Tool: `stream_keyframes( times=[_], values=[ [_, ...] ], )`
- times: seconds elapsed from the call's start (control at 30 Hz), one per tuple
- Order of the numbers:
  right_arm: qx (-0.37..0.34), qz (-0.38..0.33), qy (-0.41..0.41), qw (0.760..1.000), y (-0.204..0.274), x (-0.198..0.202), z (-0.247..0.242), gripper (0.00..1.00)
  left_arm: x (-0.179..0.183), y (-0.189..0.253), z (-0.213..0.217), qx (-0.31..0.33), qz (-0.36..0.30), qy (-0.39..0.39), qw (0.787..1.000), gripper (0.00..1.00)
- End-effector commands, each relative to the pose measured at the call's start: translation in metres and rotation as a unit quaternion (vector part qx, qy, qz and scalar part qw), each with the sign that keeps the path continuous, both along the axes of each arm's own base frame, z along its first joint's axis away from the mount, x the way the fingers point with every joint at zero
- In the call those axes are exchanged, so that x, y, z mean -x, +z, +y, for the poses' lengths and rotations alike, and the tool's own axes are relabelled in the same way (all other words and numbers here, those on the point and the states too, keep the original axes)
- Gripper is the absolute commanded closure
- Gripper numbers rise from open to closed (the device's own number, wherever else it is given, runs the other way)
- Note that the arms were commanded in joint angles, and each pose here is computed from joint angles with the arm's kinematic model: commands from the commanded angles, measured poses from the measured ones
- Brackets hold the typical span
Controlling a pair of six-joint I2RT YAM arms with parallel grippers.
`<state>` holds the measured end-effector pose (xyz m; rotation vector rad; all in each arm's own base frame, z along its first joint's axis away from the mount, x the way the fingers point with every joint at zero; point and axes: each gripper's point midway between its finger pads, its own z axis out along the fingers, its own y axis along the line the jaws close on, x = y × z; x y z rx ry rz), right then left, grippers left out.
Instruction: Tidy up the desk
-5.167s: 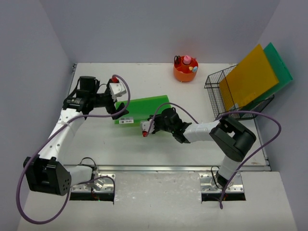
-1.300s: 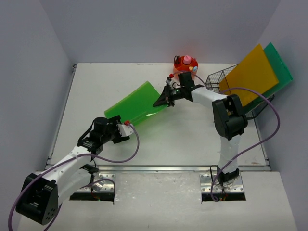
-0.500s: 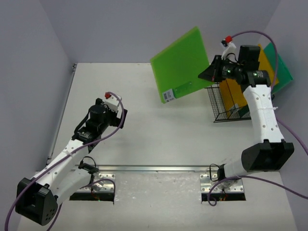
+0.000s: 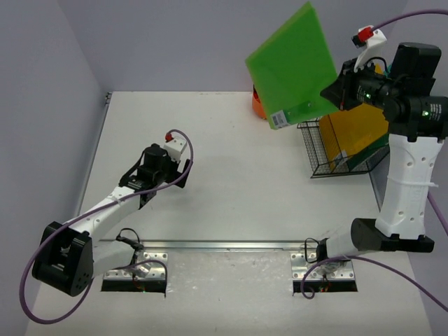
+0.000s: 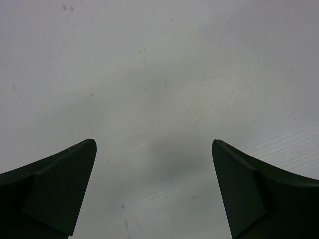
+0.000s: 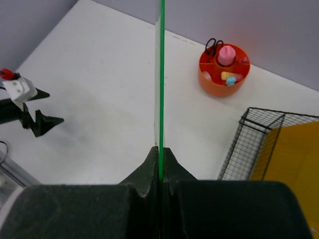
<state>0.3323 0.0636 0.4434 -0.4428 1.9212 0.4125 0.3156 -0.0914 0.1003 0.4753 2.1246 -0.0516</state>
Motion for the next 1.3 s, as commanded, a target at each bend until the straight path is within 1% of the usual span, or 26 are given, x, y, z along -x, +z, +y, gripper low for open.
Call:
stream_keyframes(
  times=[0.0,0.13,0.23,0.43,0.7,0.93,1.1,1.27],
  values=[
    [0.111,0.026,-0.021,0.993,-0.023,0.005,-0.033,1.0,-0.024,0.034,-0.015,0.038,-0.056,-0.012,0.998,0.0],
    [0.168,0.059,-0.049,0.983,-0.047,0.001,-0.063,1.0,-0.025,0.03,-0.023,0.046,-0.044,-0.029,0.998,0.0],
    [0.182,0.094,-0.068,0.976,-0.062,-0.006,-0.086,1.0,-0.027,0.028,-0.023,0.042,-0.04,-0.03,0.998,0.0],
    [0.169,0.126,-0.1,0.972,-0.079,-0.008,-0.114,1.0,-0.024,0.024,-0.021,0.036,-0.033,-0.031,0.998,0.0],
    [0.151,0.146,-0.12,0.97,-0.091,-0.015,-0.137,1.0,-0.022,0.018,-0.022,0.042,-0.022,-0.028,0.998,0.0],
    [0.141,0.188,-0.118,0.965,-0.111,-0.013,-0.142,1.0,-0.023,0.014,-0.021,0.038,-0.015,-0.025,0.999,0.0],
    [0.129,0.224,-0.132,0.957,-0.128,-0.013,-0.148,1.0,-0.022,0.013,-0.022,0.042,-0.011,-0.023,0.999,0.0],
    [0.118,0.239,-0.14,0.954,-0.137,-0.016,-0.15,1.0,-0.017,0.006,-0.021,0.038,0.006,-0.024,0.999,0.0]
  ],
)
